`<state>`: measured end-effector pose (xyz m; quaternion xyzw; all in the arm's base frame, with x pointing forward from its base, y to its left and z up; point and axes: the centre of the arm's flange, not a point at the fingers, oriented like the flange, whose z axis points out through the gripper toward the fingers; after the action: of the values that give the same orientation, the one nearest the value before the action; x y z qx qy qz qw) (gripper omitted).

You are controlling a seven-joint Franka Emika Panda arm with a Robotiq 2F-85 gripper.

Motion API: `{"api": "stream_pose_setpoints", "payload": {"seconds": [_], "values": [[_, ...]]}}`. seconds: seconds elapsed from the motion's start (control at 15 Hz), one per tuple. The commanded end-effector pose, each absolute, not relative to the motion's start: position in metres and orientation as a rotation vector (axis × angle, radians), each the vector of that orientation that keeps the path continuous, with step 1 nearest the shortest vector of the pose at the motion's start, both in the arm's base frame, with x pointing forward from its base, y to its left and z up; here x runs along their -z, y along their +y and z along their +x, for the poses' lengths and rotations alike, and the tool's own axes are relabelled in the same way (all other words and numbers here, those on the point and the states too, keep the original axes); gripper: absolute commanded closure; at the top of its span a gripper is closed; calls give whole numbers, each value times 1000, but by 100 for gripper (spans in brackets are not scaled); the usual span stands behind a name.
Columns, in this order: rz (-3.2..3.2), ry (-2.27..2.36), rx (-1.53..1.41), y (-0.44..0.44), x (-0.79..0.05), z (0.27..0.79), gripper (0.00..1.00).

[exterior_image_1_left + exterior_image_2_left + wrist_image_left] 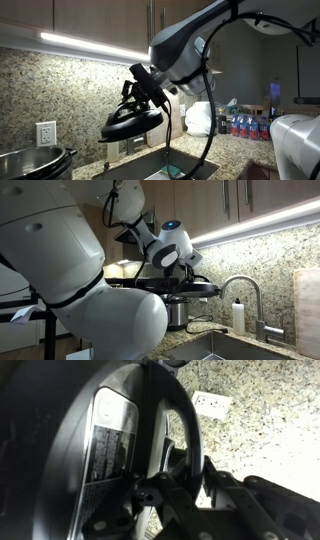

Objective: Pick up the lid from the cooker and put it on the counter

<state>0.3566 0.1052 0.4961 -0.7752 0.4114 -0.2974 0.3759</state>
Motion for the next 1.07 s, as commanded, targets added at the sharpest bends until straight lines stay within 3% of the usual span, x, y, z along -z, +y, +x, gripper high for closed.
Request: {"api": "stream_pose_setpoints", "payload": {"seconds": [0.0,0.33,0.4,1.0], "values": [[-1991,1051,760,107,-495,356,85],[-2018,1073,733,106,-481,360,85],[-2017,1070,733,107,-478,362,92],[-1958,1244,784,61,-461,363,92]]}}
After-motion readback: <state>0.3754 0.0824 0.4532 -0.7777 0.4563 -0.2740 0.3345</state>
